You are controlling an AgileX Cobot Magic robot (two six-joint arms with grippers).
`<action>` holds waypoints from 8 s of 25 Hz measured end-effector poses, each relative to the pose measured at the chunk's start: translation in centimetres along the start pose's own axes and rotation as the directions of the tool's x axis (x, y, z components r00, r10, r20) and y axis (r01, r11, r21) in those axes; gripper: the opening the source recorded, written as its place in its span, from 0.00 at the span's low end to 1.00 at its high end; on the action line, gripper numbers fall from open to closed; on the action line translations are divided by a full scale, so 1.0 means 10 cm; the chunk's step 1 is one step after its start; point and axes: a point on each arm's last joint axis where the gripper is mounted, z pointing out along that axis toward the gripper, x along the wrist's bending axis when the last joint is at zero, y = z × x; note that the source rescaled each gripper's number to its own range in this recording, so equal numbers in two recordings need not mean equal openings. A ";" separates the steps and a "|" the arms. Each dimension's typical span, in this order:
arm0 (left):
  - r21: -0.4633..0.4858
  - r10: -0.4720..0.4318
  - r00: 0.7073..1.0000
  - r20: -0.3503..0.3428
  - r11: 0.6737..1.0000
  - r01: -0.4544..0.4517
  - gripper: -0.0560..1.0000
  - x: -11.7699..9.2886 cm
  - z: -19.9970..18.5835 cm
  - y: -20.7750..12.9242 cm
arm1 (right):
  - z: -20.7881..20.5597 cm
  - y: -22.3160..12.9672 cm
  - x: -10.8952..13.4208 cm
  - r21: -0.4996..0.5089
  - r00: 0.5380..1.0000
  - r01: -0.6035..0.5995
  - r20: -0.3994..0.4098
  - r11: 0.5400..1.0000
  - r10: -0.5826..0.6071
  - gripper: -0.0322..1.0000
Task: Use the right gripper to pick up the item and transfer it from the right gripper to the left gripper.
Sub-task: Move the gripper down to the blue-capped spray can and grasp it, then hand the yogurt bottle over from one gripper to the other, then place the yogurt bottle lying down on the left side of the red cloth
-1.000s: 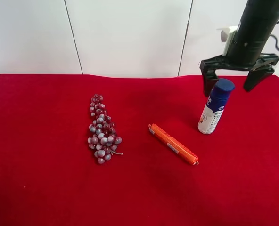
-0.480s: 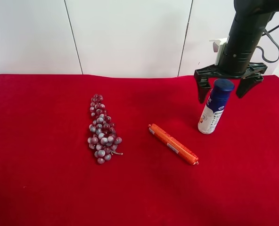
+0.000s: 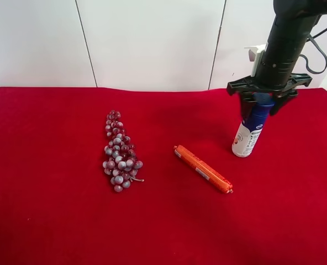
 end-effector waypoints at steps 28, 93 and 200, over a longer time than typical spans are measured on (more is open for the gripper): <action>0.000 0.001 1.000 -0.002 1.000 -0.001 1.00 0.00 0.00 0.00 | -0.93 -0.22 0.07 -0.191 0.992 -0.048 -0.122 0.980 0.025 0.03; -0.040 0.562 0.519 0.644 0.703 -0.710 1.00 -1.36 1.26 1.26 | -1.61 -0.85 1.50 -0.316 0.638 0.217 -0.670 0.924 -0.379 0.03; -0.053 0.576 0.509 0.639 0.694 -0.718 0.16 -1.47 1.42 1.24 | -0.71 -3.50 -0.08 -0.762 0.908 0.201 -0.092 0.616 -0.409 1.00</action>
